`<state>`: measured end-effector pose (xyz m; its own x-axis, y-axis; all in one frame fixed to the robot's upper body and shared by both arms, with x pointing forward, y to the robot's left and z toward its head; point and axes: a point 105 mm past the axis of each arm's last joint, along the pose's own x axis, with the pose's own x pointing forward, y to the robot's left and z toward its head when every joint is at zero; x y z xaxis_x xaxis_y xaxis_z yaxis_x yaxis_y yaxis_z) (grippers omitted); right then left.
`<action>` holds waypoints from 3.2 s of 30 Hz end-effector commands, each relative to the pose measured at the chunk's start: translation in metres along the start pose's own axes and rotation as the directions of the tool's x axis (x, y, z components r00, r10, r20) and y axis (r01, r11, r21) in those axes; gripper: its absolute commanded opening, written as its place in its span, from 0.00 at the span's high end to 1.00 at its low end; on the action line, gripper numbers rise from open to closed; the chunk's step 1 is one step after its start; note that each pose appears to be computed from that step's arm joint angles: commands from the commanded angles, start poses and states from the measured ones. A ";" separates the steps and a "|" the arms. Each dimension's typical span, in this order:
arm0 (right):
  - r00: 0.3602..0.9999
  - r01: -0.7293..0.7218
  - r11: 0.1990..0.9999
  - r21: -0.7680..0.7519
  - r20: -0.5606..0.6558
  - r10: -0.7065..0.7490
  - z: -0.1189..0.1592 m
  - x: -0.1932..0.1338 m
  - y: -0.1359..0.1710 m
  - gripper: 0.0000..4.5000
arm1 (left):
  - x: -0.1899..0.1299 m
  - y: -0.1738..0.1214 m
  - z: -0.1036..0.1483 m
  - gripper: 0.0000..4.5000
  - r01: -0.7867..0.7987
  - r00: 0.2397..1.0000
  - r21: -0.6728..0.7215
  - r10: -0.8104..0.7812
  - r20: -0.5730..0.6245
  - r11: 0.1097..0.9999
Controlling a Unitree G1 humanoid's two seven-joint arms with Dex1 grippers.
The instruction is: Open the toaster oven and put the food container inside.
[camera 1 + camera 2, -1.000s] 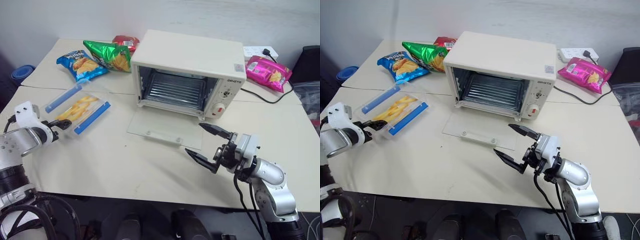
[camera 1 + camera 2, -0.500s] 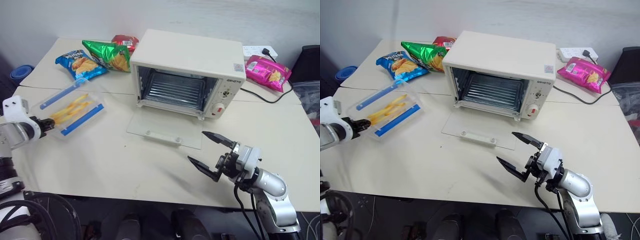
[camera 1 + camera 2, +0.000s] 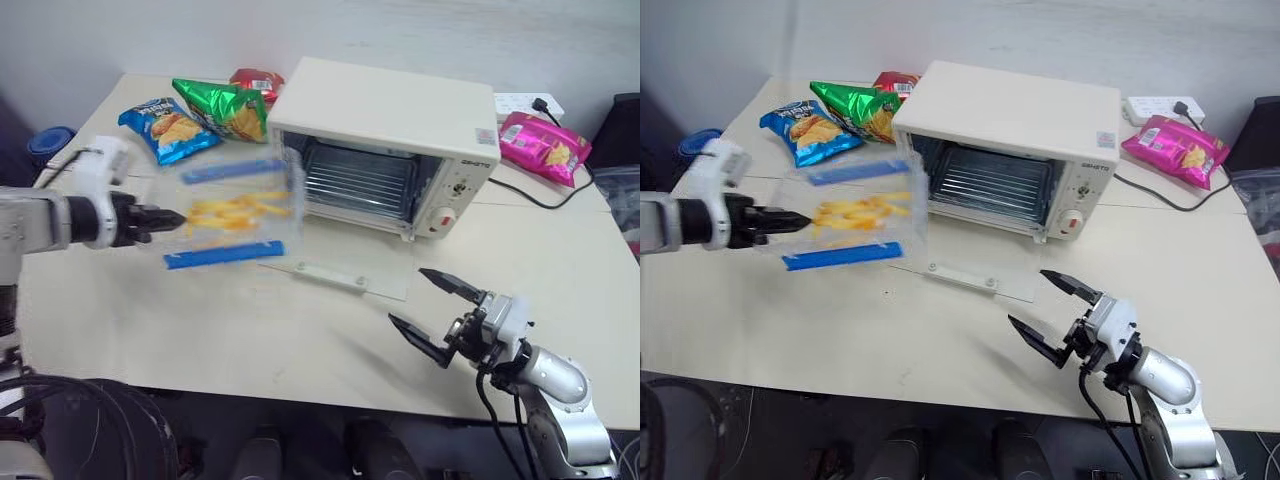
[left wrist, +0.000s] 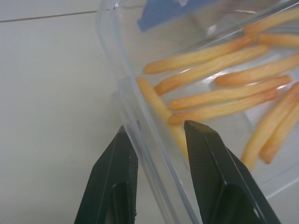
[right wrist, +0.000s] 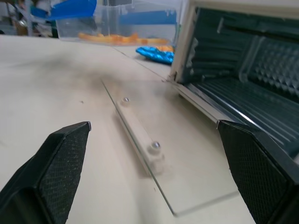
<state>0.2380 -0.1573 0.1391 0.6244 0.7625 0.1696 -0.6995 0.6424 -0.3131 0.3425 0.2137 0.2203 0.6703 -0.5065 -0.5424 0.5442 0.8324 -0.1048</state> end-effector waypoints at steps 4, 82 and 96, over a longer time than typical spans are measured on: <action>0.996 0.083 0.995 -0.055 0.014 -0.083 0.019 -0.015 -0.001 0.00 | 0.033 -0.046 0.025 0.72 0.102 0.995 0.152 -0.103 0.003 0.983; 0.925 0.345 0.928 -0.142 -0.119 -0.362 0.009 0.140 -0.092 1.00 | 0.133 -0.068 0.069 0.99 0.059 0.721 0.344 -0.278 0.634 0.937; 0.947 0.084 0.996 -0.018 -0.309 -0.085 0.000 0.017 -0.079 1.00 | 0.001 -0.024 -0.007 0.31 0.341 0.666 0.725 -0.698 0.263 0.598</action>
<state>0.3068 -0.1808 0.1673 0.7539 0.6510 -0.0889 -0.6466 0.7111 -0.2762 0.3399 0.1807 0.2063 0.2570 -0.9632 -0.0787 0.9210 0.2194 0.3221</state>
